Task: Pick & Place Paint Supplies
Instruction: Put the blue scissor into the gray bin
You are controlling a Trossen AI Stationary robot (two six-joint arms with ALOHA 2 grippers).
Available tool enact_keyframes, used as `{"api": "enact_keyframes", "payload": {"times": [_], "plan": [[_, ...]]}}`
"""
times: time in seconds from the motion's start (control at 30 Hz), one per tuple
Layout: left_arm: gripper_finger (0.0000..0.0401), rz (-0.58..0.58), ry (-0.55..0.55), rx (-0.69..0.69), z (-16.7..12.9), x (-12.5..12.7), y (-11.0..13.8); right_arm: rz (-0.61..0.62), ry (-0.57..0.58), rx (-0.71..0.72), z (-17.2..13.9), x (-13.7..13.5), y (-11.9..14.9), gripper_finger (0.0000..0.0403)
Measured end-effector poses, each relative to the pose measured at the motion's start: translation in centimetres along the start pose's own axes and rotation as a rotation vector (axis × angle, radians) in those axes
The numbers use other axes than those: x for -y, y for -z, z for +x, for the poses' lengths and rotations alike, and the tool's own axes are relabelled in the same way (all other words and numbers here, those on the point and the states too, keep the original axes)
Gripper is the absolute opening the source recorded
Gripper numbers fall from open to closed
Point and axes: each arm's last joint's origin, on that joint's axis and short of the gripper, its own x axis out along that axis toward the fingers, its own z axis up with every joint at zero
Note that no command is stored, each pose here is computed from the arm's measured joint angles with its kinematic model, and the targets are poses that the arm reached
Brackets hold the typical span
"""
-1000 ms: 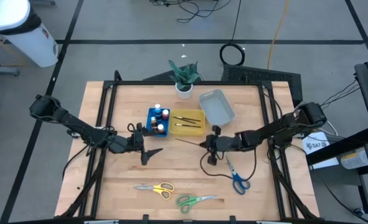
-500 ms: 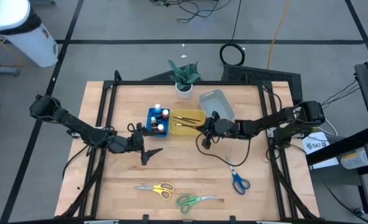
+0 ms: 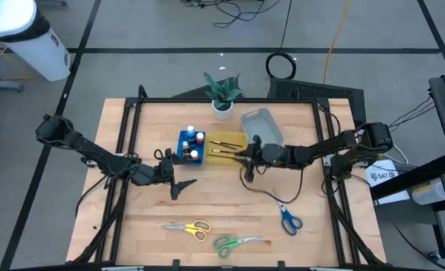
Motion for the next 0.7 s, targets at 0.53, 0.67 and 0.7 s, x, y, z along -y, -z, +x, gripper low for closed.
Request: {"api": "enact_keyframes", "payload": {"times": [0.53, 0.67, 0.7], "plan": [[0.0376, 0.002, -0.001, -0.002, 0.0, 0.0, 0.0, -0.244, -0.963, 0.538, -7.9, -15.0, -2.6, 0.0166], [0.0377, 0.003, -0.001, -0.001, 0.0, 0.0, 0.0, -0.355, -0.932, 0.322, -9.0, -19.1, -2.3, 0.0209], [0.0377, 0.003, -0.001, -0.001, 0.0, 0.0, 0.0, -0.373, -0.885, 0.220, -9.1, -19.8, -2.2, 0.0219]]}}
